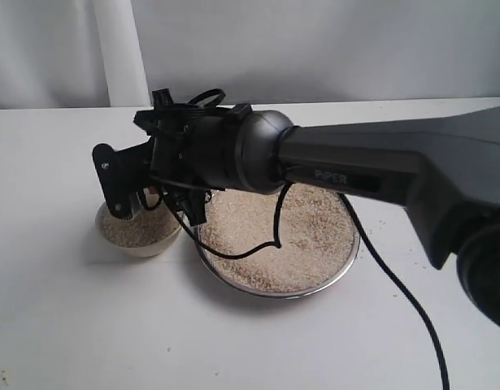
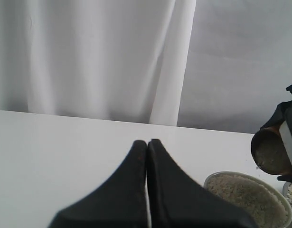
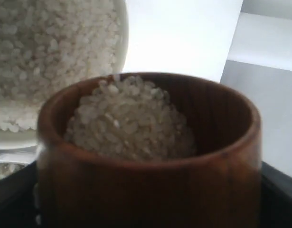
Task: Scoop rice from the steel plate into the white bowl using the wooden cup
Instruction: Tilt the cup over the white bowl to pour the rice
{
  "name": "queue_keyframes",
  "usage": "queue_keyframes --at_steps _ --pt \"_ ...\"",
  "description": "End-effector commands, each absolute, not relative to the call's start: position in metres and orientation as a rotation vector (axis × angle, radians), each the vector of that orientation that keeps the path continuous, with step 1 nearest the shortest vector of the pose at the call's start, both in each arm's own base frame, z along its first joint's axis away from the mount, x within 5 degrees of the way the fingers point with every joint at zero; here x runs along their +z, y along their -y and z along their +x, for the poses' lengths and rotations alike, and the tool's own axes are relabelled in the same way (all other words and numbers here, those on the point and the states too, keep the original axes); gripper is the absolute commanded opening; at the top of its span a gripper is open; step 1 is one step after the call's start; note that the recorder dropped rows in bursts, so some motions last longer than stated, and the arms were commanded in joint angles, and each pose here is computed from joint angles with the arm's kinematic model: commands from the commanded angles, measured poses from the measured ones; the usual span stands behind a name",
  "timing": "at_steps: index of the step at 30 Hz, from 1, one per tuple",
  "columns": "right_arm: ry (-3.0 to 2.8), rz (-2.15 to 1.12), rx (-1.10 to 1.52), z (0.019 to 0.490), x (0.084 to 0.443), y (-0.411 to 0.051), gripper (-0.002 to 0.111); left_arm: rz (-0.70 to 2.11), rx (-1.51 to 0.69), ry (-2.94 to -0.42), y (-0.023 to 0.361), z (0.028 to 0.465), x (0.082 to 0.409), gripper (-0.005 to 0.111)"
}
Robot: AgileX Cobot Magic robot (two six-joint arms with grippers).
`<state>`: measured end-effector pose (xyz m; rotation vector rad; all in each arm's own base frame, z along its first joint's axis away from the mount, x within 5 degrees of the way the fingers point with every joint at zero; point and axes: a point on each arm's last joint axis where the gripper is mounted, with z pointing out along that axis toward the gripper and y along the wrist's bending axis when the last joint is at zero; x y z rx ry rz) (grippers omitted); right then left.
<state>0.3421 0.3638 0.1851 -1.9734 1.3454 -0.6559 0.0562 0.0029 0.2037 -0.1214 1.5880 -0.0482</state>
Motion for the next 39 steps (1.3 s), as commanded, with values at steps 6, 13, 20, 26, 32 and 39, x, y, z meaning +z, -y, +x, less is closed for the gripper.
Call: queue_keyframes --at_steps 6,13,20,26,32,39 --pt "-1.21 -2.02 -0.821 0.335 0.183 -0.374 0.0 -0.125 -0.06 -1.588 -0.003 0.056 0.203 0.0" --pt "-1.108 -2.051 -0.982 0.331 0.189 -0.377 0.0 -0.125 -0.06 -1.588 -0.003 0.056 0.203 0.0" --pt "-1.07 -2.076 -1.004 0.331 0.189 -0.377 0.0 -0.125 -0.06 -1.588 -0.003 0.056 0.203 0.0" --pt "-1.045 -2.089 -1.009 0.331 0.189 -0.377 0.0 -0.125 -0.06 -1.588 -0.003 0.056 0.203 0.0" --pt "-0.997 -2.101 -0.992 0.33 0.189 -0.38 0.0 -0.125 -0.06 -1.588 -0.003 0.056 0.203 0.0" --pt "-0.946 -2.096 -0.943 0.328 0.19 -0.386 0.0 -0.125 -0.06 -1.588 -0.003 0.056 0.203 0.0"
